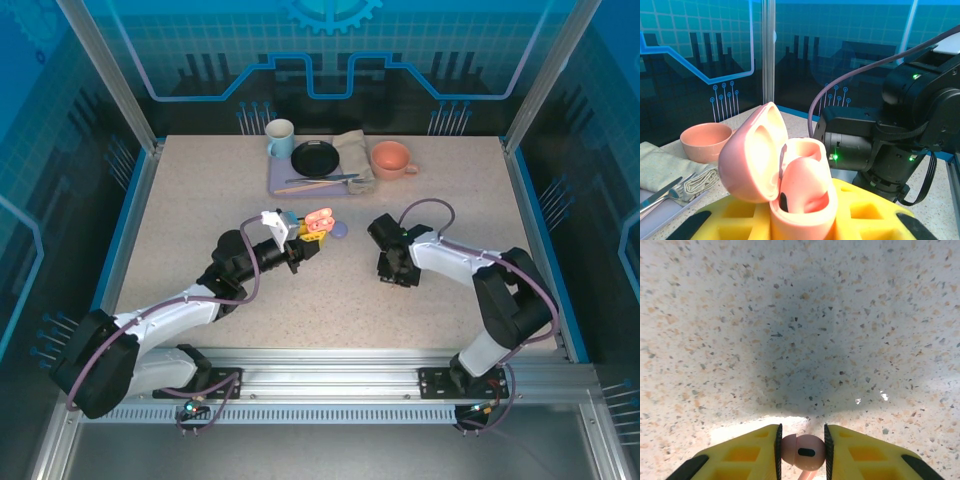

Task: Insert the wireless bluetooth earbuds into the charging case

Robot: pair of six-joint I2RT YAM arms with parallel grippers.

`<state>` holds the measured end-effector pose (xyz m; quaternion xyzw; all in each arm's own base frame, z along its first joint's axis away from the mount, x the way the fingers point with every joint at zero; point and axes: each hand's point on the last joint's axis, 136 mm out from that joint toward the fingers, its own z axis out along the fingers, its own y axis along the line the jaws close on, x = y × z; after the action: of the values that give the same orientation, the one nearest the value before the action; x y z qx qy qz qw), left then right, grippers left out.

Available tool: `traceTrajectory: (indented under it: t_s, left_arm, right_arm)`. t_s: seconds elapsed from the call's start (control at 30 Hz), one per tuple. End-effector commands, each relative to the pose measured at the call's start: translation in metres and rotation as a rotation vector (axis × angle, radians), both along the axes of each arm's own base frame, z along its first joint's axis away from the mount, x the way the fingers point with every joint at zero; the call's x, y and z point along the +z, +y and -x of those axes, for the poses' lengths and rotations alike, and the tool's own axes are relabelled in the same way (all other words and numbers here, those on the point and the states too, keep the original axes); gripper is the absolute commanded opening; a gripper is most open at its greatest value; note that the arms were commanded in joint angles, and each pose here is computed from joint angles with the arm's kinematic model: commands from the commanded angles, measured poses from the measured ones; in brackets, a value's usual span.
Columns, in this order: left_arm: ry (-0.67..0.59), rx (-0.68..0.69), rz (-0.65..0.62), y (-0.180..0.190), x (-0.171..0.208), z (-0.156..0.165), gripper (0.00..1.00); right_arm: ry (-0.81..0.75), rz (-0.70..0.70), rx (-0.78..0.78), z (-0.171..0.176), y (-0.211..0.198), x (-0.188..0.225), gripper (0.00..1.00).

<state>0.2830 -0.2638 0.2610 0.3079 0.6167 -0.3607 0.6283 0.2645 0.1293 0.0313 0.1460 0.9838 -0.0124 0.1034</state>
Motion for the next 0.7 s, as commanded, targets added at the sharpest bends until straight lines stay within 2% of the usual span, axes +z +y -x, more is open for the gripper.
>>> traceTrajectory:
  t_s: [0.0,0.27,0.47,0.67]
  left_arm:
    - [-0.041,0.01,0.0,0.002,0.009,-0.003,0.0]
    - [-0.037,-0.005,-0.003,0.0,0.007,-0.001,0.0]
    - [-0.032,-0.025,0.005,-0.004,0.011,-0.002,0.0]
    - [-0.033,-0.048,0.015,-0.01,0.018,-0.004,0.0]
  right_arm:
    - [-0.022,-0.014,-0.008,0.001,-0.004,0.014,0.27]
    - [-0.209,-0.084,0.076,-0.021,0.017,0.079,0.27]
    - [-0.442,-0.139,0.19,-0.04,0.037,0.155,0.28]
    - [-0.686,-0.177,0.312,-0.045,0.054,0.237,0.28]
